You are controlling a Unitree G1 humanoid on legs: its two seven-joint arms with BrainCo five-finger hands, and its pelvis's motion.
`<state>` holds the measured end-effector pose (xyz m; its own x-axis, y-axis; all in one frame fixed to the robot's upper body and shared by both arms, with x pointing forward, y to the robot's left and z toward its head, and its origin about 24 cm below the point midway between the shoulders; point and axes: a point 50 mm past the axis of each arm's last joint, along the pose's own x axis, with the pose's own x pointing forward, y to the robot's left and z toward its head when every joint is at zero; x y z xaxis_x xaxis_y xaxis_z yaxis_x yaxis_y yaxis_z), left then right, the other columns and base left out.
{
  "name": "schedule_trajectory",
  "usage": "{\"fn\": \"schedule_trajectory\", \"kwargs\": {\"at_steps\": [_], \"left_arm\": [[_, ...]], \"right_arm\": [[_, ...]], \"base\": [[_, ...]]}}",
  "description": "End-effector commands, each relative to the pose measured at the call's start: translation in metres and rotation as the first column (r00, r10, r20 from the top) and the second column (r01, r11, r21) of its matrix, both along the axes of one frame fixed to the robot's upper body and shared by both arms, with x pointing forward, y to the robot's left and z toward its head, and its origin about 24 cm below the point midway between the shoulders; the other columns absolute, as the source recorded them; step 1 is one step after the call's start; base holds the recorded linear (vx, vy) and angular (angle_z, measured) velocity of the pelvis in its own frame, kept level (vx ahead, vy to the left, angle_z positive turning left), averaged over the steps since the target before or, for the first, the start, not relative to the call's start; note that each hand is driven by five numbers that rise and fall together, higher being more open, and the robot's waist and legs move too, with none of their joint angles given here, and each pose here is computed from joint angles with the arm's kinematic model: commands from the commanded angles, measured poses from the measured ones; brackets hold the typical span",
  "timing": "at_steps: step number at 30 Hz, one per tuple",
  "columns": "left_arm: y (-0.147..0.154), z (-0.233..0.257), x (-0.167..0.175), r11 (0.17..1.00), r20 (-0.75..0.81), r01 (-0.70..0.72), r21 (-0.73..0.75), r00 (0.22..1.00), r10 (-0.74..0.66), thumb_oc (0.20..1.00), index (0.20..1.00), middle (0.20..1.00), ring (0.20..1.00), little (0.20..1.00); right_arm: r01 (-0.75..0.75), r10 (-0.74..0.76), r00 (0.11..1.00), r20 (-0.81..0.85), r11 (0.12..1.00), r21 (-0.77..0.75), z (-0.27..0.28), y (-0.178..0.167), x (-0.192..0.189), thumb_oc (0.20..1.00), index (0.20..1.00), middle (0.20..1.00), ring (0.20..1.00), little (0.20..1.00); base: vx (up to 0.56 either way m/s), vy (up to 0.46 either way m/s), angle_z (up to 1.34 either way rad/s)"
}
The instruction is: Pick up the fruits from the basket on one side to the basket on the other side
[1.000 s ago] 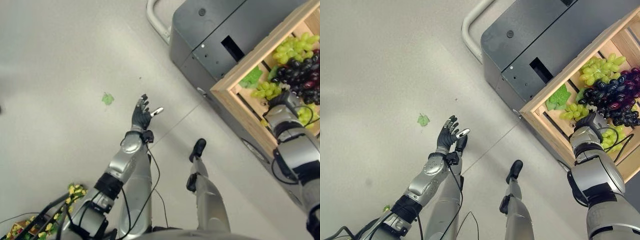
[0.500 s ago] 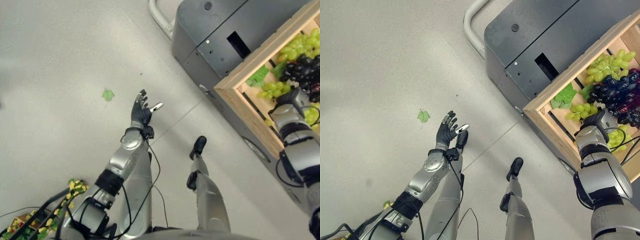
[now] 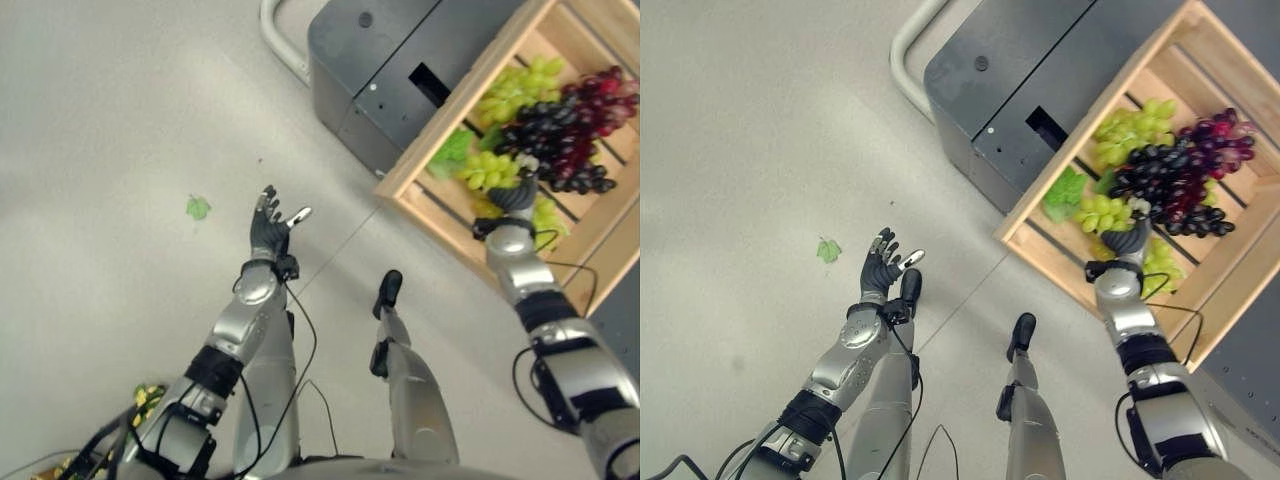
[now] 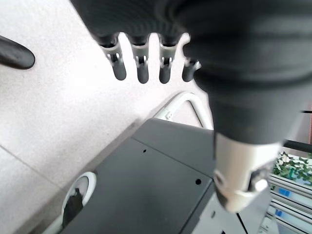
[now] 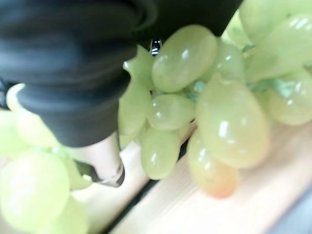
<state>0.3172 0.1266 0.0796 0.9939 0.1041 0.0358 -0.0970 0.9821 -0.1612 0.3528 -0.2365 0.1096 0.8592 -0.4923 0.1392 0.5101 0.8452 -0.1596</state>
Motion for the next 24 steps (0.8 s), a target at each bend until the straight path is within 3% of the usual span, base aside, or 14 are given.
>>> {"fn": "schedule_trajectory", "kwargs": {"at_steps": [1,9,24], "left_arm": [[0.005,0.008,-0.006,1.000,0.061,-0.023,-0.017,0.998,0.024,1.000,1.000,1.000,1.000,1.000],[0.016,0.003,-0.010,1.000,0.052,-0.027,-0.009,0.998,0.028,1.000,1.000,1.000,1.000,1.000],[0.019,-0.001,-0.013,1.000,0.049,-0.003,0.007,0.999,0.003,1.000,1.000,1.000,1.000,1.000]], "right_arm": [[-0.168,0.172,0.985,-0.001,0.967,0.190,-0.031,0.051,-0.011,0.200,0.200,0.200,0.200,0.200],[-0.248,0.213,0.967,0.139,0.912,0.326,-0.026,0.049,-0.031,0.200,0.200,0.200,0.200,0.200],[-0.237,0.173,0.962,0.213,0.913,0.332,-0.015,0.028,-0.040,0.200,0.200,0.200,0.200,0.200]], "base": [[-0.02,0.009,-0.12],[-0.03,0.012,-0.08],[0.00,0.007,-0.02]]}}
